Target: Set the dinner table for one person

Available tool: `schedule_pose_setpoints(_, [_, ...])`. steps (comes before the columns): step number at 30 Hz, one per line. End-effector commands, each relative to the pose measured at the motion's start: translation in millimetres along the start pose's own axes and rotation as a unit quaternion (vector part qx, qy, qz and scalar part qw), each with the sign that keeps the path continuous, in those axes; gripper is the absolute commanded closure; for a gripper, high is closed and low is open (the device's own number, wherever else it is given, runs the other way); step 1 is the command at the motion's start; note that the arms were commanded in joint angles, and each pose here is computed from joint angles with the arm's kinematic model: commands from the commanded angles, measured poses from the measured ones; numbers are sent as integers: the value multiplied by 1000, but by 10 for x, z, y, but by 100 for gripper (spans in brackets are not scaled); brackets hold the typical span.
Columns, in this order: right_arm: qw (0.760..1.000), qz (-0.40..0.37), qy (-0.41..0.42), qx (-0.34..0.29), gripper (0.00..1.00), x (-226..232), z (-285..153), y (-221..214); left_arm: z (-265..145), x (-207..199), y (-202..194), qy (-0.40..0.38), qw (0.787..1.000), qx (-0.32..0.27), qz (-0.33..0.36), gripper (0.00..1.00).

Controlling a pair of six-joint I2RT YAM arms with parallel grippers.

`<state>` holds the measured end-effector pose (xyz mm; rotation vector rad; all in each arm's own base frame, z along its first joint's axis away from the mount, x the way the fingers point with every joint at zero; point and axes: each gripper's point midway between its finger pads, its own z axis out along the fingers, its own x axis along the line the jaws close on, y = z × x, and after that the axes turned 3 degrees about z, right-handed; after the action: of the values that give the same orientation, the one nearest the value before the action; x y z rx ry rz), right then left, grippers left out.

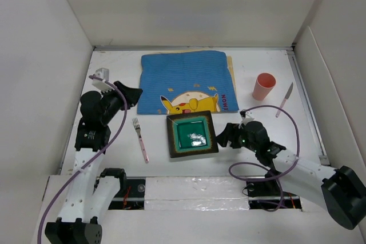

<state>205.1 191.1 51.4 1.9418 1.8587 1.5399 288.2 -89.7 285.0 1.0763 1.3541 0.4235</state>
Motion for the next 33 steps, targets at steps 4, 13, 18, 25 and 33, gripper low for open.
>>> schedule_pose_setpoints(4, [998, 31, 54, 9, 19, 180, 134, -19, 13, 82, -278, 4, 997, 53, 61, 61])
schedule_pose_setpoints(13, [992, 98, 78, 34, 43, 121, 340, -202, 19, 12, -328, -20, 995, 68, 63, 60])
schedule_pose_setpoints(18, [986, 122, 99, 53, 50, 117, 385, -330, 24, -12, -311, -24, 995, 69, 62, 60])
schedule_pose_setpoints(25, [979, 143, 127, 70, 71, 115, 416, -403, 27, -26, -310, -27, 995, 69, 60, 60])
schedule_pose_setpoints(33, [956, 166, 236, 56, 100, 523, 210, -242, 41, 2, -307, -20, 996, 70, 59, 60])
